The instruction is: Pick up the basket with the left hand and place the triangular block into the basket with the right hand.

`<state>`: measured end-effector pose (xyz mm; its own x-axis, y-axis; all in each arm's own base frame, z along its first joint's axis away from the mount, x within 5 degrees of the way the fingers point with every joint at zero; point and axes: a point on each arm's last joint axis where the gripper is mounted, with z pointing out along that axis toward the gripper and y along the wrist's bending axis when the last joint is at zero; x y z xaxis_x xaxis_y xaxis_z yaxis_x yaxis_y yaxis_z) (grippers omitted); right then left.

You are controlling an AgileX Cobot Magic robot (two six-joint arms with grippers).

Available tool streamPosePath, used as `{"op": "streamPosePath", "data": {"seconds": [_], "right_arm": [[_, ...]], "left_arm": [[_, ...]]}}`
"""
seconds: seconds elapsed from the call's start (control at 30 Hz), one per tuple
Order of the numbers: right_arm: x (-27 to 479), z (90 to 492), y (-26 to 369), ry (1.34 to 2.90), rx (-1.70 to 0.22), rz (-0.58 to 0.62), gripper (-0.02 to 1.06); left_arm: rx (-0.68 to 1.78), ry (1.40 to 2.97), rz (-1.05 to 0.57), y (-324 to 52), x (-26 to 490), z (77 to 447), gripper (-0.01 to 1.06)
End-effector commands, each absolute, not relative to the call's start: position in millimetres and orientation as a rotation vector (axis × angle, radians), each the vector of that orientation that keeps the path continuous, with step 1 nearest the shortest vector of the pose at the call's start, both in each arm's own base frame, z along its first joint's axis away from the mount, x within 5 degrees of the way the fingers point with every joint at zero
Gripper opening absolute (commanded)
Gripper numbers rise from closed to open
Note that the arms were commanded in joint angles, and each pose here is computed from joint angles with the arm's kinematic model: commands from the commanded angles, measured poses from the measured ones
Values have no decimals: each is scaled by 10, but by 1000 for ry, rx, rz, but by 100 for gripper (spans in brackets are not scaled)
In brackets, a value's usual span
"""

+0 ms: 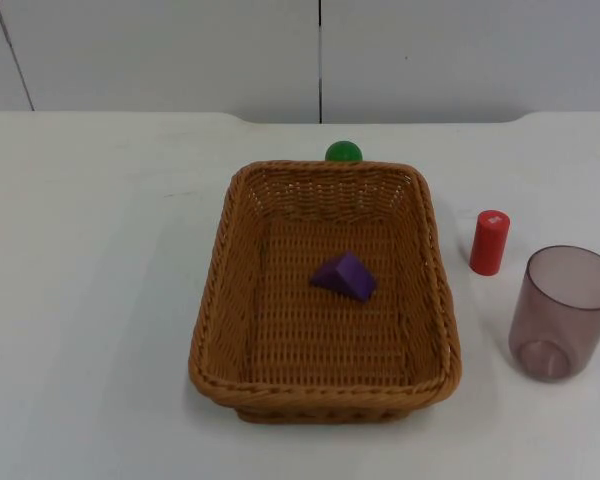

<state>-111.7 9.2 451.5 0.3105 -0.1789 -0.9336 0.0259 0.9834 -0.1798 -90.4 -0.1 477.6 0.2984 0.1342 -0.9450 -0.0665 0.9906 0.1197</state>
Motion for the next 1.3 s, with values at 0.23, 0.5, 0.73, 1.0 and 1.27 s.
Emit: {"op": "streamPosePath", "data": {"seconds": [0.23,0.5,0.73,1.0,1.27], "right_arm": [[-1340,4304,108,1289,-155,-148,105],[-1347,4277,144,1301,-273,-109,105],[-1349,4265,84,1306,-313,-87,105],[-1338,4209,87,1371,-313,-65,105],[-1323,4088,69,1512,-285,-37,105]], "left_arm": [[97,1215,52,-23,-1204,4625,105],[101,1200,76,-11,-1507,4416,105],[97,1252,56,-16,-1493,4371,105],[128,1438,17,-48,-1389,4190,105],[166,1583,-75,-118,-1155,3993,105]]}}
